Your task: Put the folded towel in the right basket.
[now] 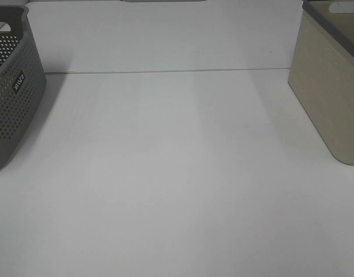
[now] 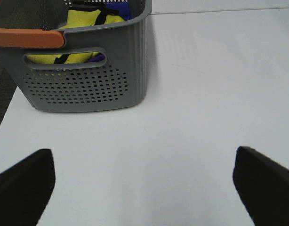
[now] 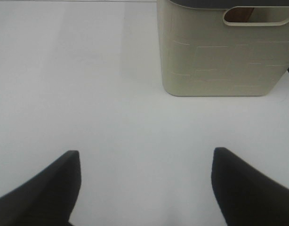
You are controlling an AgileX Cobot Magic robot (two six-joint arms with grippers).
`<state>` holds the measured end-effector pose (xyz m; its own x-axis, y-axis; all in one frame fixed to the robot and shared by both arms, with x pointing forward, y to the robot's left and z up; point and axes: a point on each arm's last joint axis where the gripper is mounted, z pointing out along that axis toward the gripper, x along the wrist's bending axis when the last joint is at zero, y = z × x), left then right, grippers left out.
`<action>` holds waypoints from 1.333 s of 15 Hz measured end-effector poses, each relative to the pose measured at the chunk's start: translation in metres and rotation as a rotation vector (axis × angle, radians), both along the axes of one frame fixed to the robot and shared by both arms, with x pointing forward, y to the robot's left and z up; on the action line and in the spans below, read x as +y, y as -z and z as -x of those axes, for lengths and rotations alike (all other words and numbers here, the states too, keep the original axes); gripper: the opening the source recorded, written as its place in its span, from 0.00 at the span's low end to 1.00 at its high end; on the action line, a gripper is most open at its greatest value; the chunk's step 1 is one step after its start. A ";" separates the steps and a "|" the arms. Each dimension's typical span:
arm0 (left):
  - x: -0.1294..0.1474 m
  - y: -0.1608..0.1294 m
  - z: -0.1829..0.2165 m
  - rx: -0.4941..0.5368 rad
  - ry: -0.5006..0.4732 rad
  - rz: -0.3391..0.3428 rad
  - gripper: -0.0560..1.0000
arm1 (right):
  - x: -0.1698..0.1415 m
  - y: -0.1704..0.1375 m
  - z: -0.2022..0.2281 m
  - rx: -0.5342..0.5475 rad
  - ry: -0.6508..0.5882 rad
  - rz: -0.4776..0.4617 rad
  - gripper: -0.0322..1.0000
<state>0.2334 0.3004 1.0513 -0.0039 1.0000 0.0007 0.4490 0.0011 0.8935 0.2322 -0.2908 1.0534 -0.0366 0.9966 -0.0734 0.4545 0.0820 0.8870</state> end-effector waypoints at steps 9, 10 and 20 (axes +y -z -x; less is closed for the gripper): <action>0.000 0.000 0.000 0.000 0.000 0.000 0.98 | 0.000 0.000 0.000 -0.004 0.000 0.000 0.74; 0.000 0.000 0.000 0.000 0.000 0.000 0.98 | 0.000 0.000 0.000 -0.004 0.000 0.000 0.74; 0.000 0.000 0.000 0.000 0.000 0.000 0.98 | 0.000 0.000 0.000 -0.004 0.000 0.000 0.74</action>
